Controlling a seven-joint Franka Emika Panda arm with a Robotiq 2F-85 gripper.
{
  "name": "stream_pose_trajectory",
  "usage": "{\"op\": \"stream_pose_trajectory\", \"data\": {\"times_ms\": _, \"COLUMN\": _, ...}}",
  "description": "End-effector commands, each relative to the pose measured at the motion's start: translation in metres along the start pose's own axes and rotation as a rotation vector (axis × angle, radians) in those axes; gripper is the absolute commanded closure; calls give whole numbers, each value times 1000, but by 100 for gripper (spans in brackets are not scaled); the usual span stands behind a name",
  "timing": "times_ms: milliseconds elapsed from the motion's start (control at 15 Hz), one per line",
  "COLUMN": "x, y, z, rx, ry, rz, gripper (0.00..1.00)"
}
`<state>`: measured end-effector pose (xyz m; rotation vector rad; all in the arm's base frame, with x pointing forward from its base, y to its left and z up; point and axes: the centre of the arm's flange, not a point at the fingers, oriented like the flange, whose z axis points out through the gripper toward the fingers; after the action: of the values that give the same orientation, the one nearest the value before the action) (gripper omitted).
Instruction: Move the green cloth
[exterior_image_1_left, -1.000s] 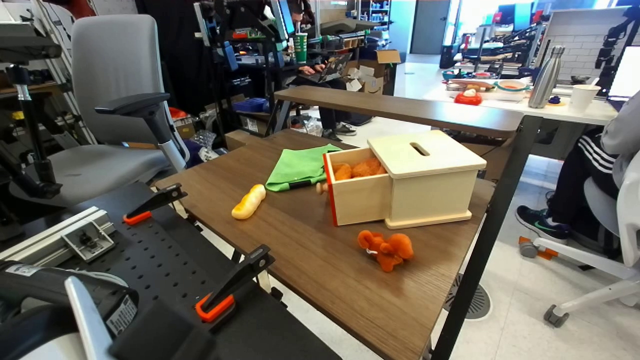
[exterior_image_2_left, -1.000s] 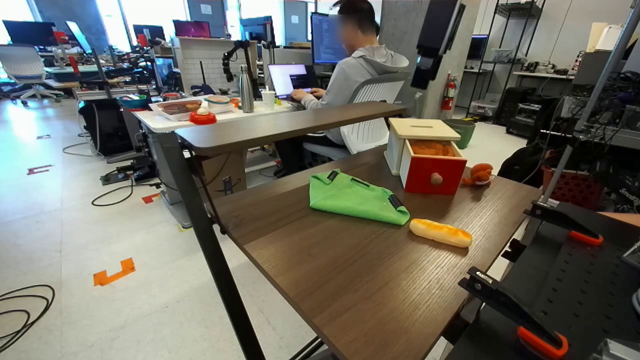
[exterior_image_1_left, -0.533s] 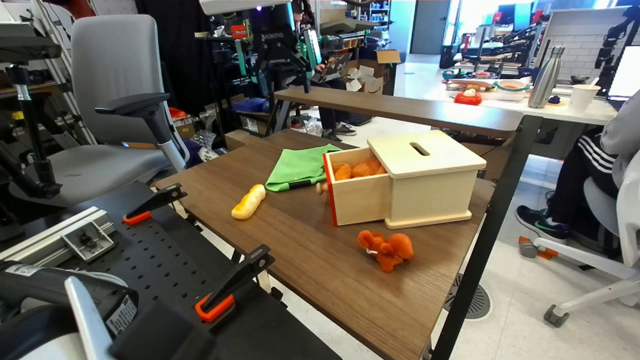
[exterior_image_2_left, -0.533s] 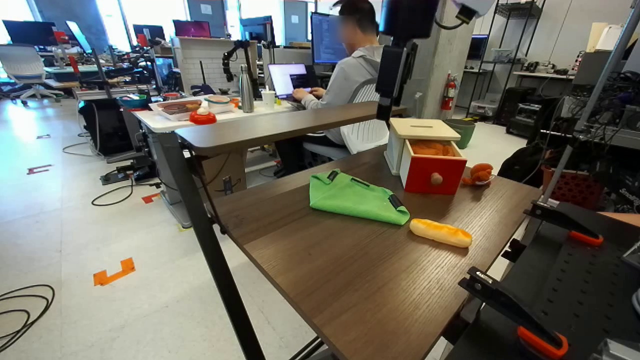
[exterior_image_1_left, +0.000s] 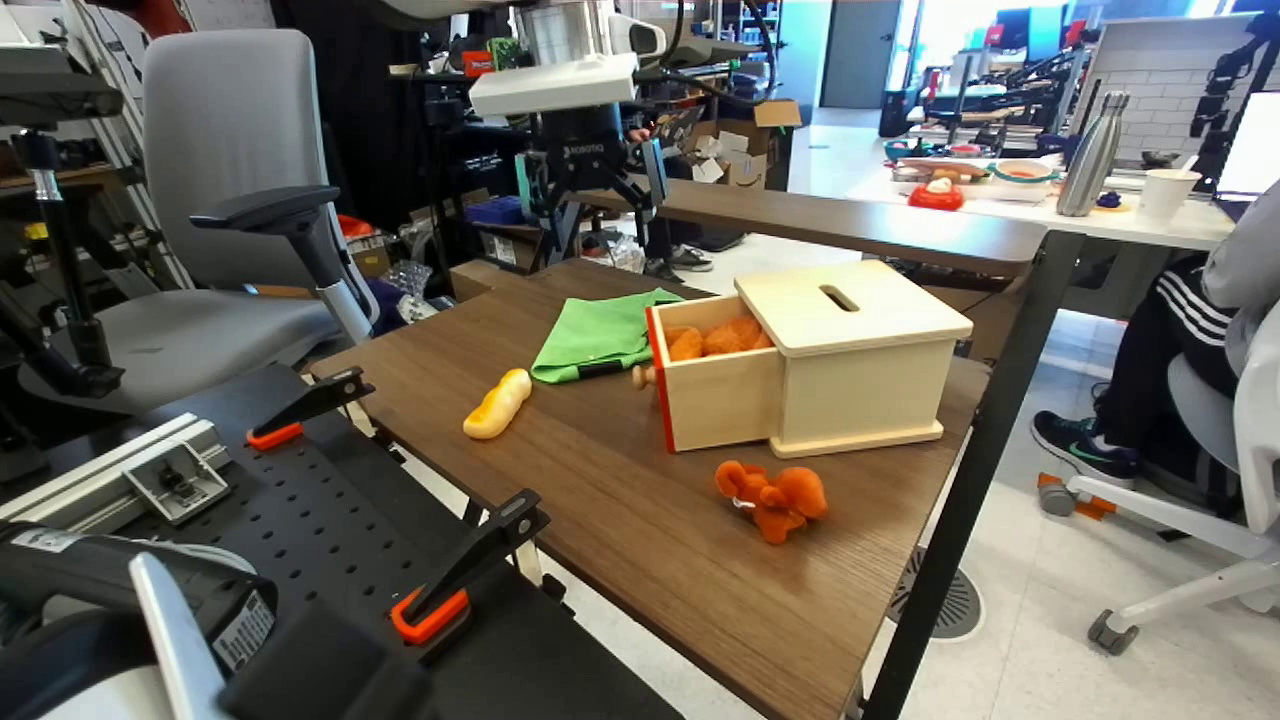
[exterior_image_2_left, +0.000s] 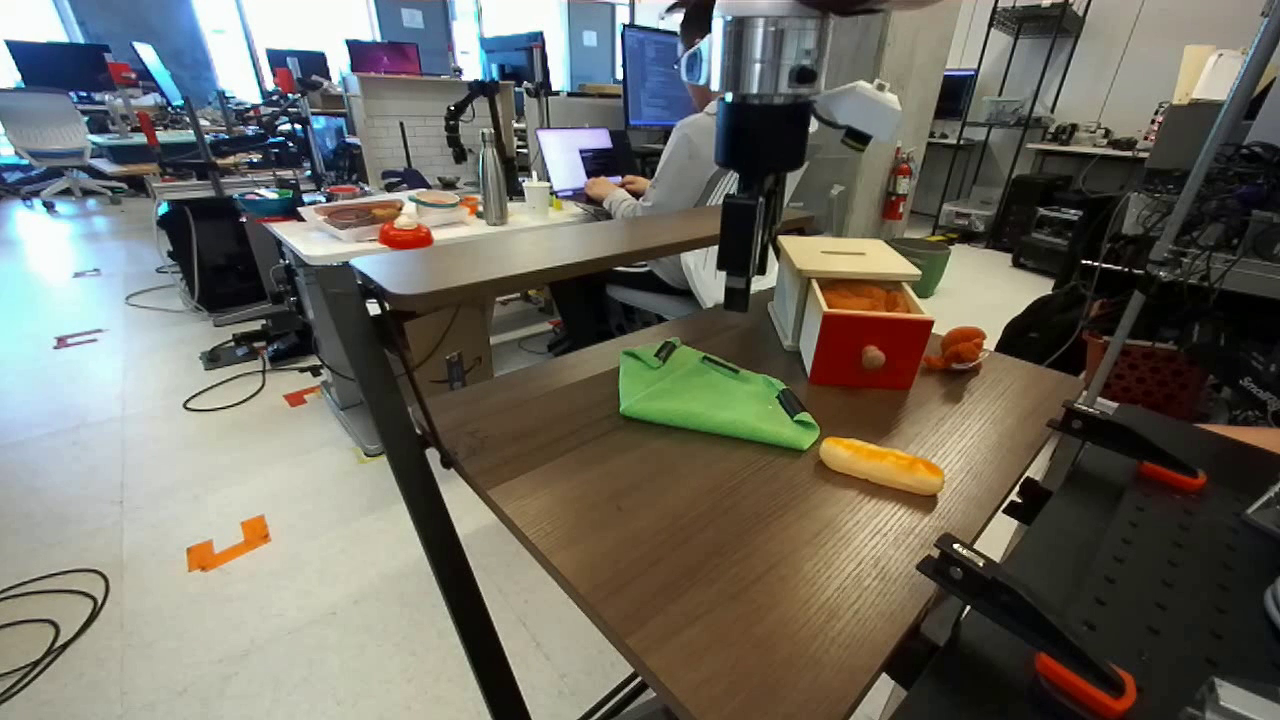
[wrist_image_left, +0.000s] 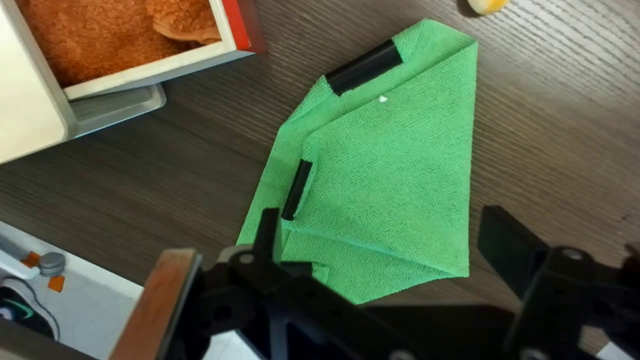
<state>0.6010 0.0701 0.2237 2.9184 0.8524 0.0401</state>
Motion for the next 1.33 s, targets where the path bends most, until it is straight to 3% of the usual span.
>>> {"op": "stream_pose_trajectory", "data": {"times_ms": 0, "x": 19, "y": 12, "z": 20, "rx": 26, "ry": -37, "rz": -19, "gripper": 0}}
{"op": "stream_pose_trajectory", "data": {"times_ms": 667, "x": 35, "y": 20, "z": 84, "rx": 56, "ry": -141, "rz": -21, "gripper": 0}}
{"op": "stream_pose_trajectory", "data": {"times_ms": 1267, "x": 41, "y": 18, "z": 114, "rx": 64, "ry": -208, "rz": -34, "gripper": 0}}
